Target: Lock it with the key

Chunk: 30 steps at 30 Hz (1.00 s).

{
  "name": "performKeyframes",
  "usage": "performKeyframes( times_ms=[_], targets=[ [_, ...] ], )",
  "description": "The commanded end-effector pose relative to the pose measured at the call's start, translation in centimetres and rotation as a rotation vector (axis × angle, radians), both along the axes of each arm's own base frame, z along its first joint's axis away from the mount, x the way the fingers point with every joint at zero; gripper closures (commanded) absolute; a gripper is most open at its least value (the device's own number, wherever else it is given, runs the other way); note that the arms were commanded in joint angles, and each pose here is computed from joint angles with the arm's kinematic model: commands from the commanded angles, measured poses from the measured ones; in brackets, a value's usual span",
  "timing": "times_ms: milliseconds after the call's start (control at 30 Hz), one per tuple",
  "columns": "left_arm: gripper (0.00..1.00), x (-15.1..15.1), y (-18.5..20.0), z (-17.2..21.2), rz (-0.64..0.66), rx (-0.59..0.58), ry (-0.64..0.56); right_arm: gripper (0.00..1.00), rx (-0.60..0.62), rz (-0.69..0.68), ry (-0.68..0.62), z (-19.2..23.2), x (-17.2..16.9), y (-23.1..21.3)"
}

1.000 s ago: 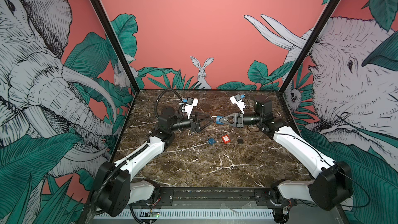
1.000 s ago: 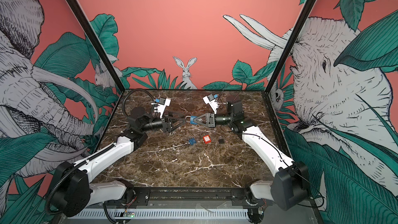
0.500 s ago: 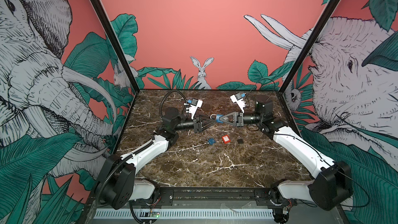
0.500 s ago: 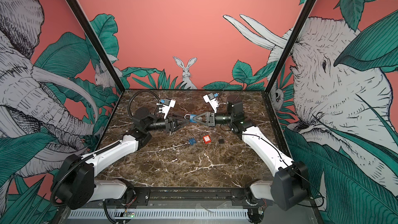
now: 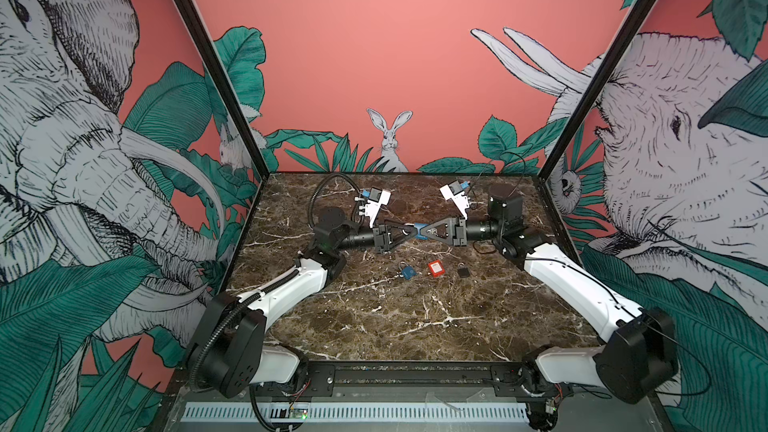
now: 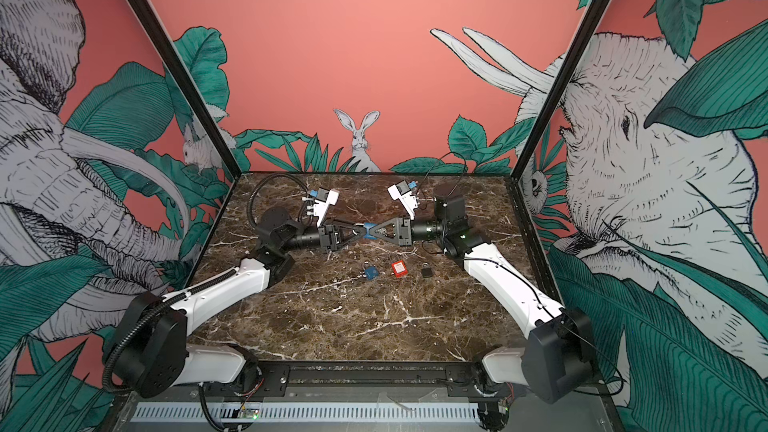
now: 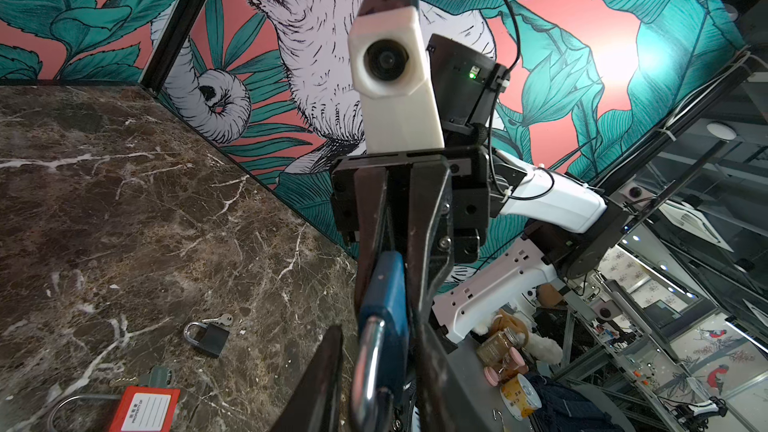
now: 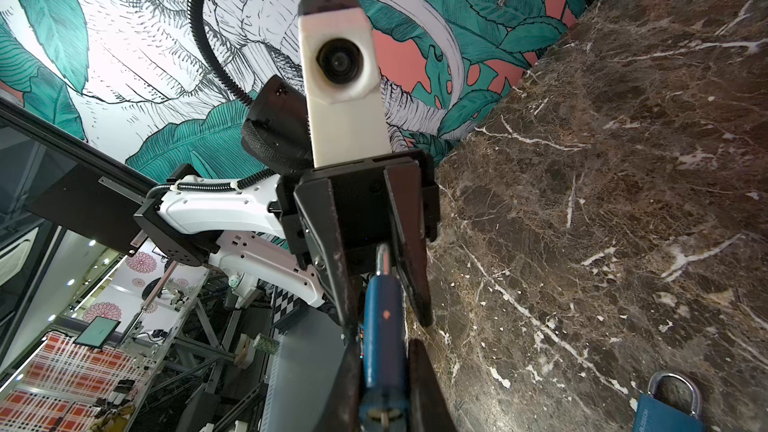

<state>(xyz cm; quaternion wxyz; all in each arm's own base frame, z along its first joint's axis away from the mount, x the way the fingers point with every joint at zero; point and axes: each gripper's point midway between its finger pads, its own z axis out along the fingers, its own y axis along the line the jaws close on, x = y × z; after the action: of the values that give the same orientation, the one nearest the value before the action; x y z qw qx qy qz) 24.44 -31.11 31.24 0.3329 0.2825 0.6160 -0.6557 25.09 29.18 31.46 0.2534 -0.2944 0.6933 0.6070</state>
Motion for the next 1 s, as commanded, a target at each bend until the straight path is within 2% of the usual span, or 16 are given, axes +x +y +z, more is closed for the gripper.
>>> performKeyframes(
  times_ms=[0,400,500,533,600,633,800,967],
  targets=[
    [0.70,-0.7,-0.2,1.7,-0.033,-0.033,-0.051,1.00,0.032,0.026,-0.074,1.2,-0.2,0.4],
    [0.81,-0.9,-0.5,1.7,-0.057,-0.040,-0.046,1.00,0.019,0.001,-0.097,0.9,0.4,0.6],
    [0.88,-1.0,-0.6,1.8,-0.066,-0.050,-0.038,1.00,0.009,-0.020,-0.115,0.6,0.8,0.6],
    [1.00,-0.9,-0.7,1.8,-0.064,-0.054,-0.032,1.00,0.003,-0.038,-0.127,0.5,1.0,0.6],
    [1.00,-0.7,-0.7,1.8,-0.055,-0.060,-0.020,1.00,-0.007,-0.071,-0.138,0.3,1.5,0.4],
    [1.00,-0.5,-0.7,1.6,-0.045,-0.060,-0.009,0.98,-0.011,-0.085,-0.142,0.3,1.8,0.4],
    [1.00,0.5,-0.7,0.7,0.010,-0.049,0.036,0.75,-0.029,-0.161,-0.144,0.1,3.1,-0.1],
    [1.00,1.6,-0.4,0.4,0.055,-0.071,0.063,0.61,-0.027,-0.266,-0.105,0.1,4.9,-2.0]
  ],
)
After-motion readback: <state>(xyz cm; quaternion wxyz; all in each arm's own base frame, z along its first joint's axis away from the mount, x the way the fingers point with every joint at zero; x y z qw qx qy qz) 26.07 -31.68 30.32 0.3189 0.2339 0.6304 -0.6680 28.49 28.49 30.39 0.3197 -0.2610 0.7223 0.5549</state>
